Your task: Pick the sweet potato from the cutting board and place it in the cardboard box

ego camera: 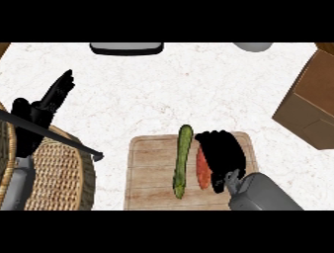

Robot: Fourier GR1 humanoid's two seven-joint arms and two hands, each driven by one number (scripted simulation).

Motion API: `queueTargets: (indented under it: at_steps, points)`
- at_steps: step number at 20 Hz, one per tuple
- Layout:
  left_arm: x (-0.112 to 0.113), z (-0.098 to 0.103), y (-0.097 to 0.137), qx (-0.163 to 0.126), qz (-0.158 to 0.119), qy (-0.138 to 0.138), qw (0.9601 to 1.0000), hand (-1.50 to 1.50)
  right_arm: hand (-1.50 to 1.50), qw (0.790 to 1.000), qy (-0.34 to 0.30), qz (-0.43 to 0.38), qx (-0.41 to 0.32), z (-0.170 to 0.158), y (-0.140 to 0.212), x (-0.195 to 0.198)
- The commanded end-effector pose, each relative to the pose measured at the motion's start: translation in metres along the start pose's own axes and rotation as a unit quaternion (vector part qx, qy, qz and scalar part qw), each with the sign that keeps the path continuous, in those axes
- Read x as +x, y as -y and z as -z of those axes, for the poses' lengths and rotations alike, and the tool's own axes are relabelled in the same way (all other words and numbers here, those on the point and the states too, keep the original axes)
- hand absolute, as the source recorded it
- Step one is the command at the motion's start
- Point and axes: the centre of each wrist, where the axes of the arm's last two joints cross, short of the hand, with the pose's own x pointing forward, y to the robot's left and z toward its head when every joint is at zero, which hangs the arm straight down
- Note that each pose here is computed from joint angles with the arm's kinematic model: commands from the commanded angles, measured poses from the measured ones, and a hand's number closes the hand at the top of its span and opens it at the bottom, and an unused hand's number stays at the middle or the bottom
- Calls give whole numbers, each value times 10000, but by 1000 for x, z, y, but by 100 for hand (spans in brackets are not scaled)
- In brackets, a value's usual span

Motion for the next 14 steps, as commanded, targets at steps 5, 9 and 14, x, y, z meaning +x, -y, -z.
queueTargets:
  at_steps: [5, 9, 14]
  points:
    - [11, 7, 9, -172, -32, 81, 9998, 0, 150, 9954, 586, -277, -705, 2, -1, -7]
    - [-1, 5, -1, -235, -19, -12, 9997, 0, 150, 9916, 684, -434, -1004, 10, 3, 0]
    - [7, 9, -3, -349, -59, 23, 9994, 0, 150, 9778, 1449, -174, -1503, 0, -3, 11]
